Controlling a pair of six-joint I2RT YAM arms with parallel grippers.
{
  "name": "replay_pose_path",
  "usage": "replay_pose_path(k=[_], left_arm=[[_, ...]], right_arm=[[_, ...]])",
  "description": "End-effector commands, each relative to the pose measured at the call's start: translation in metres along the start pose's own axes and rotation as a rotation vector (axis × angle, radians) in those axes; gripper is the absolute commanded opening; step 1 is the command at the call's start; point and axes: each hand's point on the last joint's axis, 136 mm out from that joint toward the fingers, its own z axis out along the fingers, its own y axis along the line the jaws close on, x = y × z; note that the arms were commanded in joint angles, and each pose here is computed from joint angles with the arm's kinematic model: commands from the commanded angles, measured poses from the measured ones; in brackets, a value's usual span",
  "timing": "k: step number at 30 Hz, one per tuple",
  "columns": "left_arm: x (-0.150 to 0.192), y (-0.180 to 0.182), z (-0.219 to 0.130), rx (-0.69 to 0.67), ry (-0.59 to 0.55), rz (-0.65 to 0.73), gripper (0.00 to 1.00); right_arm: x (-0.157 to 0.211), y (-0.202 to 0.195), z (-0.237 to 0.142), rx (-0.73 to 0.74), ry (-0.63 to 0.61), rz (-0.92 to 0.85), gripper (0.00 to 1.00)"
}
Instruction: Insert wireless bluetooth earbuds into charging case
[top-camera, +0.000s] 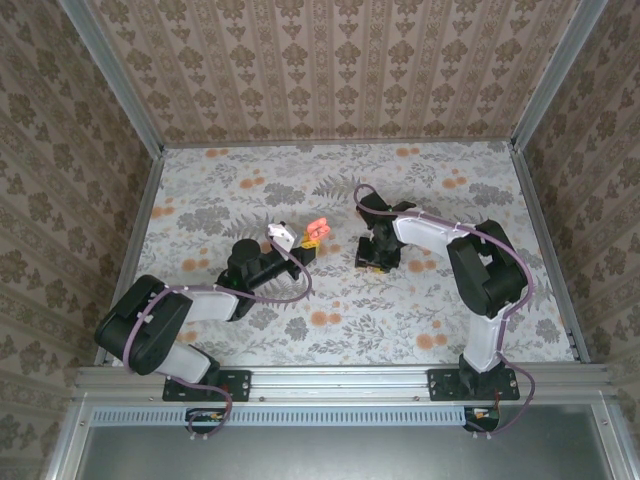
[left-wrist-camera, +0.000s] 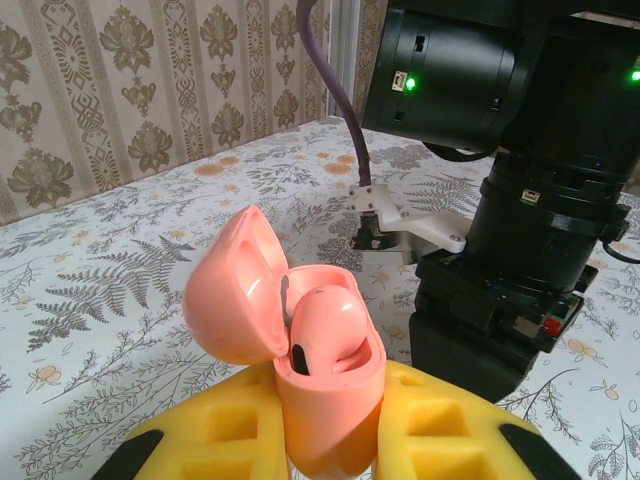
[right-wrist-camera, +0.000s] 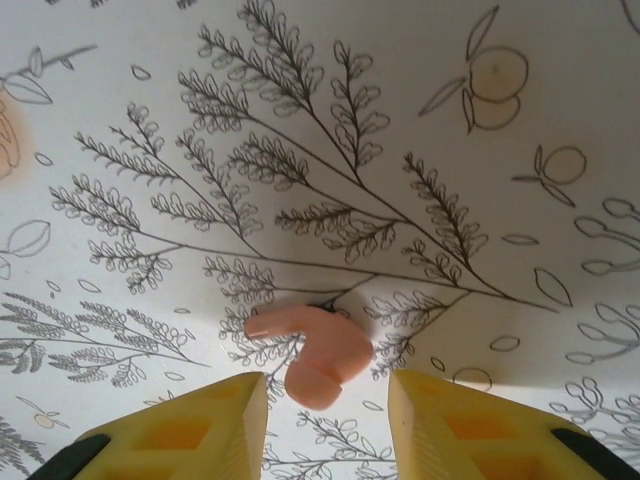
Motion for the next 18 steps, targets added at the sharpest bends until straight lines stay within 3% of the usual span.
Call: replay_pose_path(k=[1,18], left_arm=[[-0.003,0.003,-0.003,-0.015,-0.024,0.010,0.00],[-0.003,0.005,-0.004,-0.027,-0.020,0.016,0.00]], right_arm=[[-0.011,0.013,0.005,-0.054,-0.005,0.012,0.37],[-0.034,0.043,0.003,-0.138,-0.039,-0.039,0.37]])
